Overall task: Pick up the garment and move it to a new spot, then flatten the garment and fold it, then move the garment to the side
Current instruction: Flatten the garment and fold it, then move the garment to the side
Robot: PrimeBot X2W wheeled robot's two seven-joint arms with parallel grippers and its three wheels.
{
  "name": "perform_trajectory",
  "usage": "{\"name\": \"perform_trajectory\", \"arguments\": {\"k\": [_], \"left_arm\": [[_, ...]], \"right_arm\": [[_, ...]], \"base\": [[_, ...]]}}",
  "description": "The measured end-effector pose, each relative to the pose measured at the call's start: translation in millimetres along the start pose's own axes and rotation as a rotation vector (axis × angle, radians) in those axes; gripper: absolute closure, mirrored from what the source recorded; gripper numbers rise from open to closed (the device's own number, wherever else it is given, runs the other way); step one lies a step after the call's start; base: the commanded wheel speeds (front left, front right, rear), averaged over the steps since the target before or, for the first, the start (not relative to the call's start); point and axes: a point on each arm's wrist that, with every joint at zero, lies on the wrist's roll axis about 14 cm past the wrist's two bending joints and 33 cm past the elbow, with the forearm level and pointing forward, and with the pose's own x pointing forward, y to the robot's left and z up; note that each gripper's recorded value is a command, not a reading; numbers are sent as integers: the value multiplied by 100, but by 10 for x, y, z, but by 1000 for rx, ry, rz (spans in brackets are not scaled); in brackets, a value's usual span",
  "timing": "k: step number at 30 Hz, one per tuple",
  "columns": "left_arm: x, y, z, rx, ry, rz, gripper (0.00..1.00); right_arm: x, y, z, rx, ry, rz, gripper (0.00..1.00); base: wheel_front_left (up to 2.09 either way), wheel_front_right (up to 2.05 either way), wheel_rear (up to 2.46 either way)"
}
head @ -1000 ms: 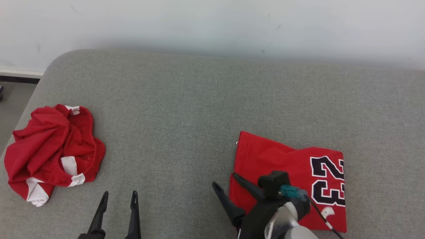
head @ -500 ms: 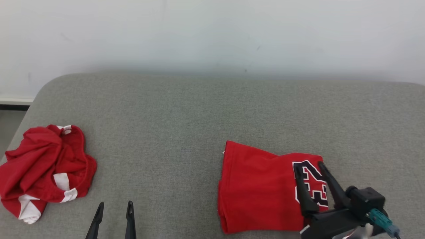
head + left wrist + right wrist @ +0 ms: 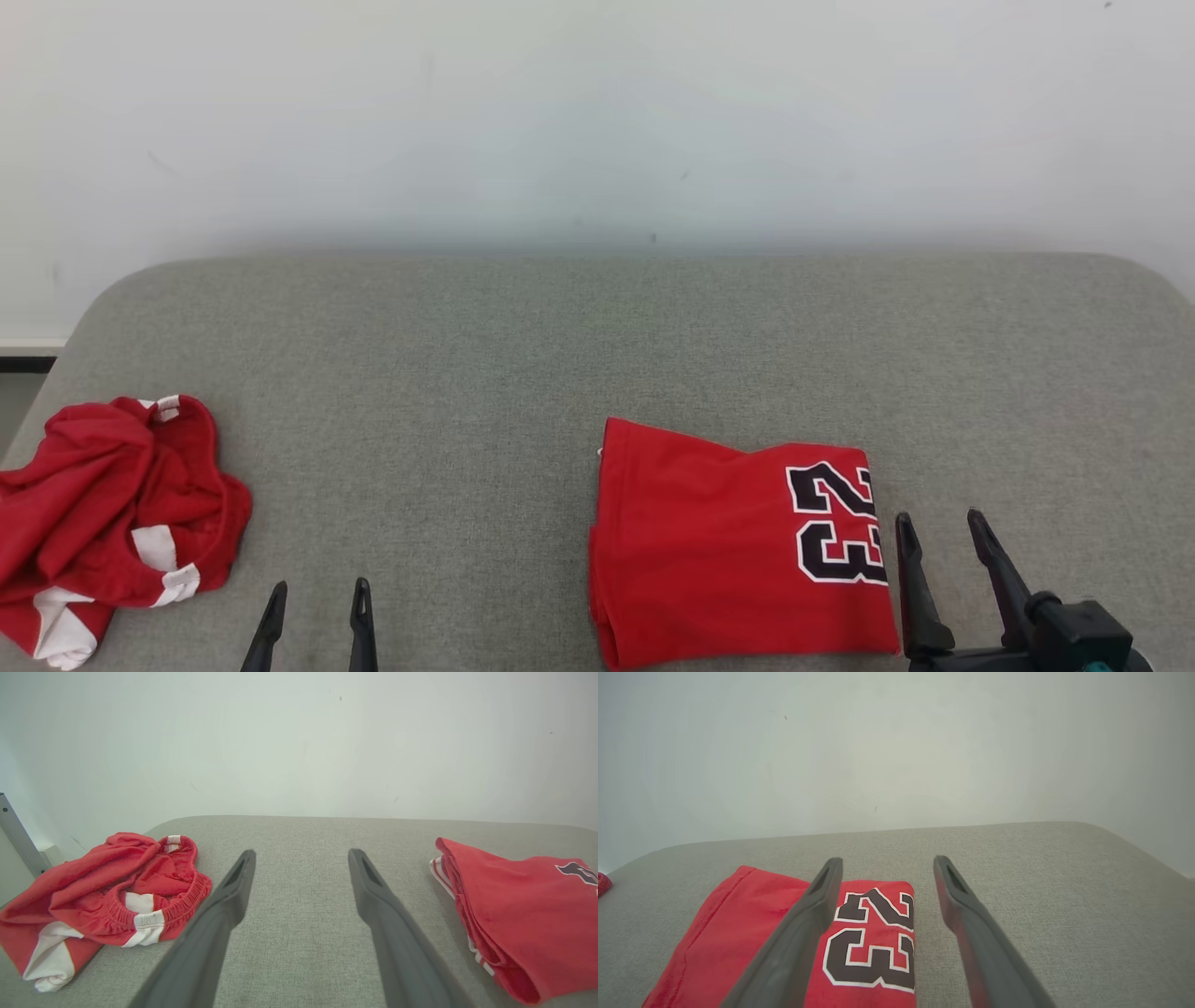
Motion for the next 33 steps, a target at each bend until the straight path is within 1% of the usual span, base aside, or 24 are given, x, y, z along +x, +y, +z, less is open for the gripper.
{"name": "perform_trajectory", "arguments": {"k": [13,29,33], "left_arm": [[0,-50,81,-2,-26,-11,0],[18,-83,-14,-5,4,-23,0],[17,-82,-36,-5,11,-23,0]], "right_arm": [[-151,-178,-158,-3,16,-58,0],[-162,-214,-240,29,38,-75,0],[-133,-214,-197,29,26,-75,0]], "base": [[0,0,0],[0,0,0],[0,0,0]]}}
